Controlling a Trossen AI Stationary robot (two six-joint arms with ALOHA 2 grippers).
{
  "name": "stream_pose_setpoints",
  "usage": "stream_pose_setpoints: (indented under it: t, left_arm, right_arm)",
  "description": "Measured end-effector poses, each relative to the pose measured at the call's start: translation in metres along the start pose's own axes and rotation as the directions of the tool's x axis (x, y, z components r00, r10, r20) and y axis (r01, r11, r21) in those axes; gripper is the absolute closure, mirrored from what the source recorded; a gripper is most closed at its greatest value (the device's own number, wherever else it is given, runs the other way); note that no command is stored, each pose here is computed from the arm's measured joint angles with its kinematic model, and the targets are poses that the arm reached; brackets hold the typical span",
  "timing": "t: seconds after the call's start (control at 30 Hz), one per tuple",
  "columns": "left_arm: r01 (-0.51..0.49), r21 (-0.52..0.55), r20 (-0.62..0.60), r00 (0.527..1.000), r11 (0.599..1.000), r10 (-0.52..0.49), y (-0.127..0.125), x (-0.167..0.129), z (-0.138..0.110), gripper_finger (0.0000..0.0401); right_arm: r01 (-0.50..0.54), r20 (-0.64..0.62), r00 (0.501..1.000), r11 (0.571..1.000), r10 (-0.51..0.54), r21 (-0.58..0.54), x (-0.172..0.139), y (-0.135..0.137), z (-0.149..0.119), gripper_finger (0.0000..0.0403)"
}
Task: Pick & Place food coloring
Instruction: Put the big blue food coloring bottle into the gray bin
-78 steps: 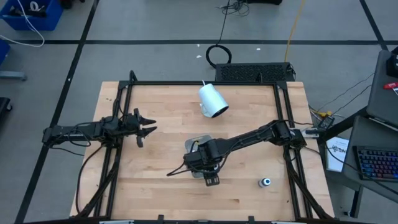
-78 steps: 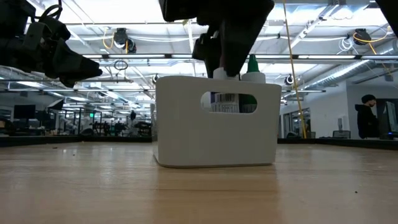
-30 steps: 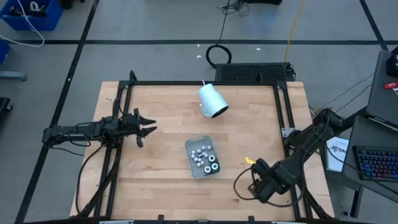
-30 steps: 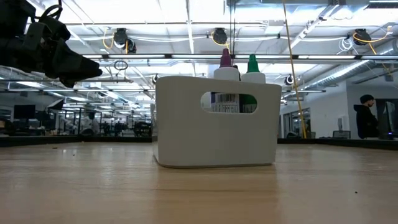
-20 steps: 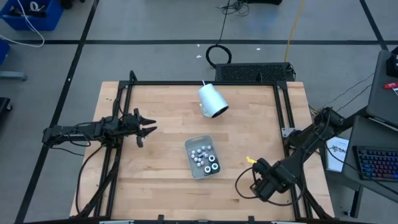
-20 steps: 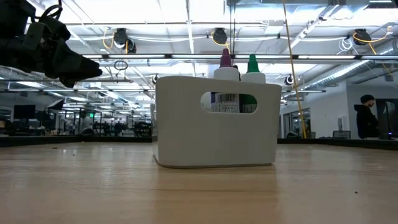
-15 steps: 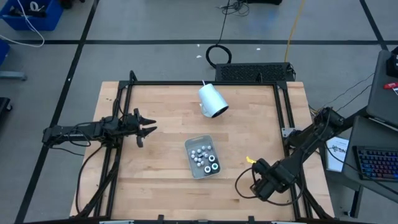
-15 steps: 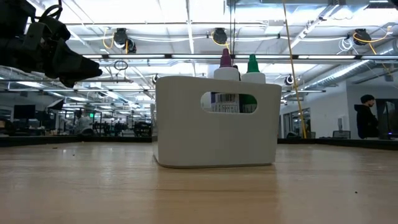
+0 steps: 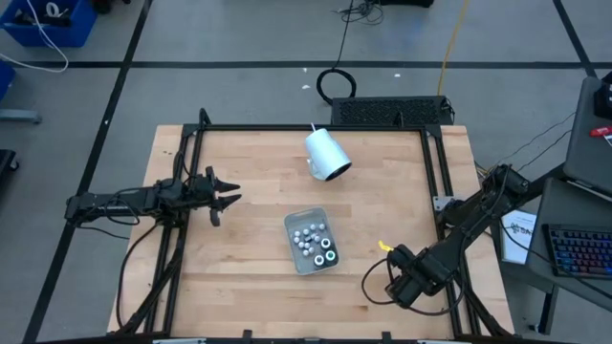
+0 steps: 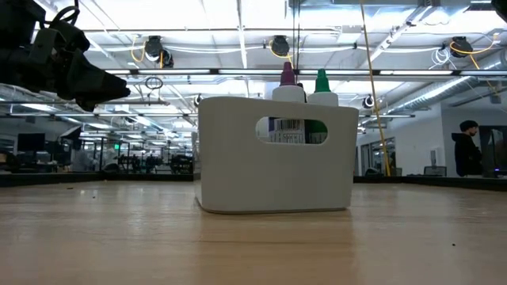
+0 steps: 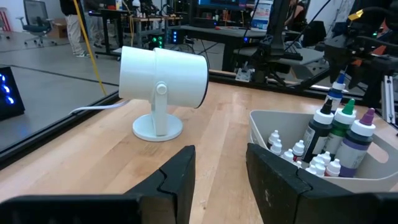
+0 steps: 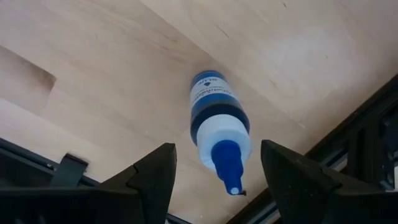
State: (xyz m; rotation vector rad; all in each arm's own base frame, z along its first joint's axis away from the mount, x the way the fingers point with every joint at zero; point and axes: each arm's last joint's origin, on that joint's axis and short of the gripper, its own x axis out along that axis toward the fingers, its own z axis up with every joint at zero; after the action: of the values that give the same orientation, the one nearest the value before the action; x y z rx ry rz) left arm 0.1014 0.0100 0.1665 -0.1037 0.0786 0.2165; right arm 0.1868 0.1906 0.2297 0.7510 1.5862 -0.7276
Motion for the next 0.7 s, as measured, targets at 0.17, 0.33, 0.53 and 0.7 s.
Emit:
stream_pose_setpoints:
  t: [0.17, 0.33, 0.53, 0.7]
  left_arm:
    - [0.0, 0.0, 0.0, 1.0, 1.0, 0.0, 0.0, 0.0, 0.0, 0.0254]
    - [0.0, 0.0, 0.0, 1.0, 1.0, 0.0, 0.0, 0.0, 0.0, 0.0254]
    - [0.0, 0.0, 0.0, 1.0, 1.0, 0.0, 0.0, 0.0, 0.0, 0.0254]
    - [0.0, 0.0, 0.0, 1.0, 1.0, 0.0, 0.0, 0.0, 0.0, 0.0254]
  right_arm:
    - [0.001, 0.006, 1.0, 1.0, -0.001, 0.0, 0.0001, -0.0002, 0.0002, 0.0181]
    - [0.003, 0.012, 1.0, 1.0, -0.003, 0.0, 0.0001, -0.0004, 0.0004, 0.0181]
    - [0.004, 0.037, 0.999, 1.0, -0.004, -0.003, 0.0001, -0.0007, 0.0013, 0.0181]
    - [0.006, 0.038, 0.999, 1.0, -0.006, -0.002, 0.0002, -0.0009, 0.0012, 0.0181]
